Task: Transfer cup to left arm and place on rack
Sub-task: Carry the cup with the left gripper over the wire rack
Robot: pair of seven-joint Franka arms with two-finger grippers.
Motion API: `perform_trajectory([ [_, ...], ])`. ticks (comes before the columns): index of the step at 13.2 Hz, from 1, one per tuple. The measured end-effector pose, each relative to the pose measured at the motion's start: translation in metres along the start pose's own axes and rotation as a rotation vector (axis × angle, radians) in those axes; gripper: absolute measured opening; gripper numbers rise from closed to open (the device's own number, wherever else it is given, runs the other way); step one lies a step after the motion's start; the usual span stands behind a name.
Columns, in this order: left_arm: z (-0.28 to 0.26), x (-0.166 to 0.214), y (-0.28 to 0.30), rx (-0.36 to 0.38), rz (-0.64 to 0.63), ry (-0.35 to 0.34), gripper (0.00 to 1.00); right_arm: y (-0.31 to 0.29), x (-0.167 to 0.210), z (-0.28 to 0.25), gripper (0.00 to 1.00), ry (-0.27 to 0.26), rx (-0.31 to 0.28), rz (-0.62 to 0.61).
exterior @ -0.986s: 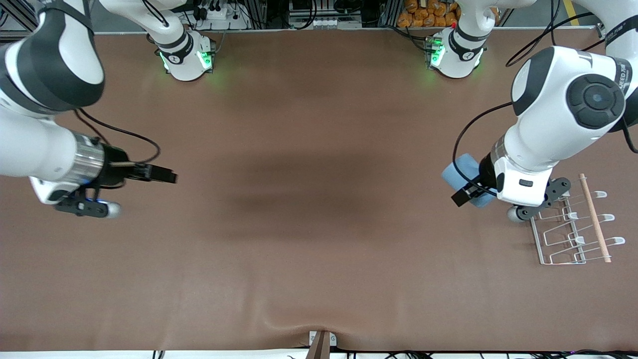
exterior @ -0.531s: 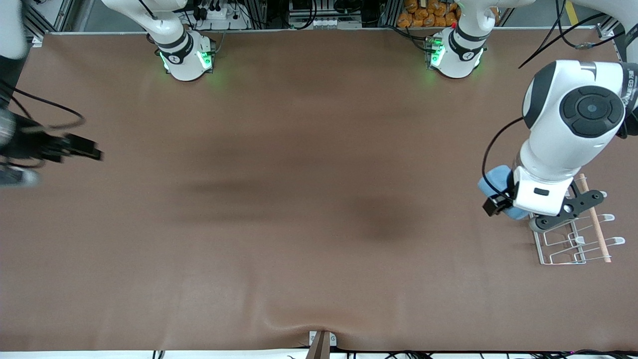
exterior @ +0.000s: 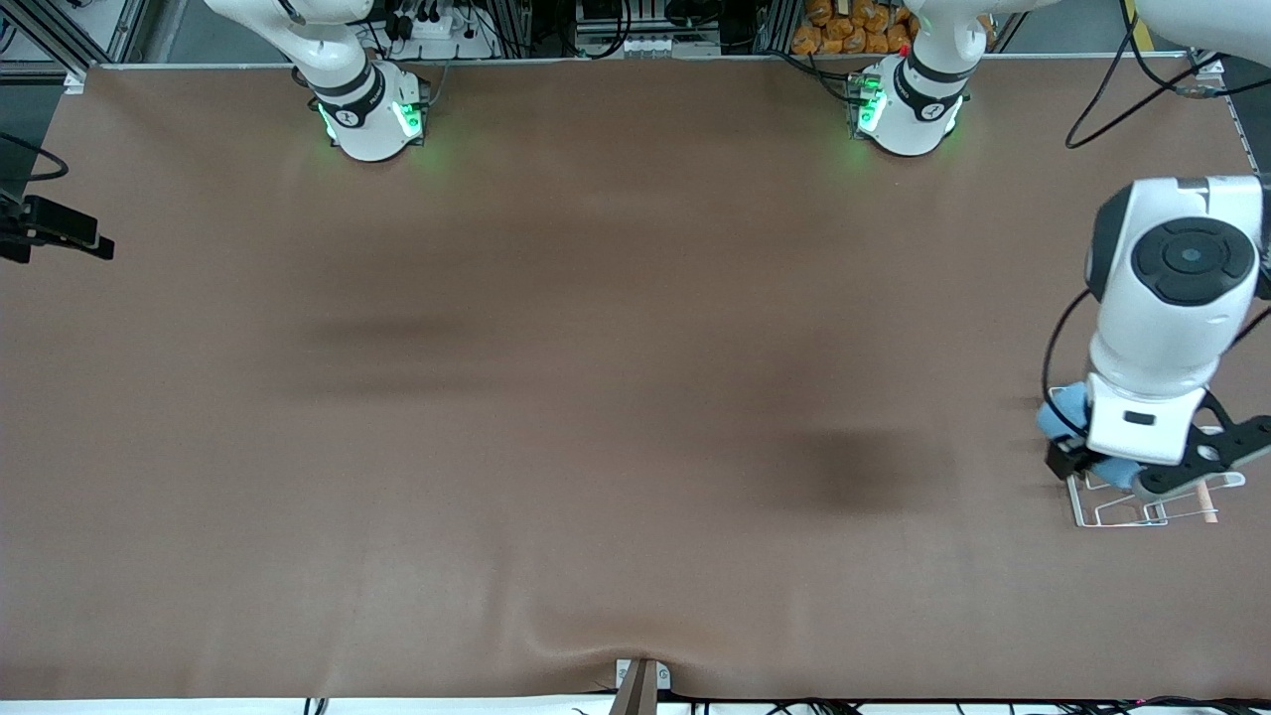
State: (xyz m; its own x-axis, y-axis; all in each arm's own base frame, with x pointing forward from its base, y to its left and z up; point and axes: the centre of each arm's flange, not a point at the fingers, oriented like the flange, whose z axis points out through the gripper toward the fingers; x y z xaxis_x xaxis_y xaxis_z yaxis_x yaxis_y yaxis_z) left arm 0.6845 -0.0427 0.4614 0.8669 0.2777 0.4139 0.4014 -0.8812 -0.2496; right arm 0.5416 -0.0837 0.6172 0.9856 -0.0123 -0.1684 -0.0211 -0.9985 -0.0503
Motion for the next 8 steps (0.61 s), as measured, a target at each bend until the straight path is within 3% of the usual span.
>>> perform_trajectory([
  [3,0.022,0.013,-0.028,0.056,0.032,0.086,0.73,-0.001,-0.006,0.002,1.0,-0.039,0.005,0.062],
  [8,0.049,0.007,-0.047,0.198,0.064,0.227,0.73,-0.022,-0.01,-0.004,1.0,-0.032,-0.002,0.111],
])
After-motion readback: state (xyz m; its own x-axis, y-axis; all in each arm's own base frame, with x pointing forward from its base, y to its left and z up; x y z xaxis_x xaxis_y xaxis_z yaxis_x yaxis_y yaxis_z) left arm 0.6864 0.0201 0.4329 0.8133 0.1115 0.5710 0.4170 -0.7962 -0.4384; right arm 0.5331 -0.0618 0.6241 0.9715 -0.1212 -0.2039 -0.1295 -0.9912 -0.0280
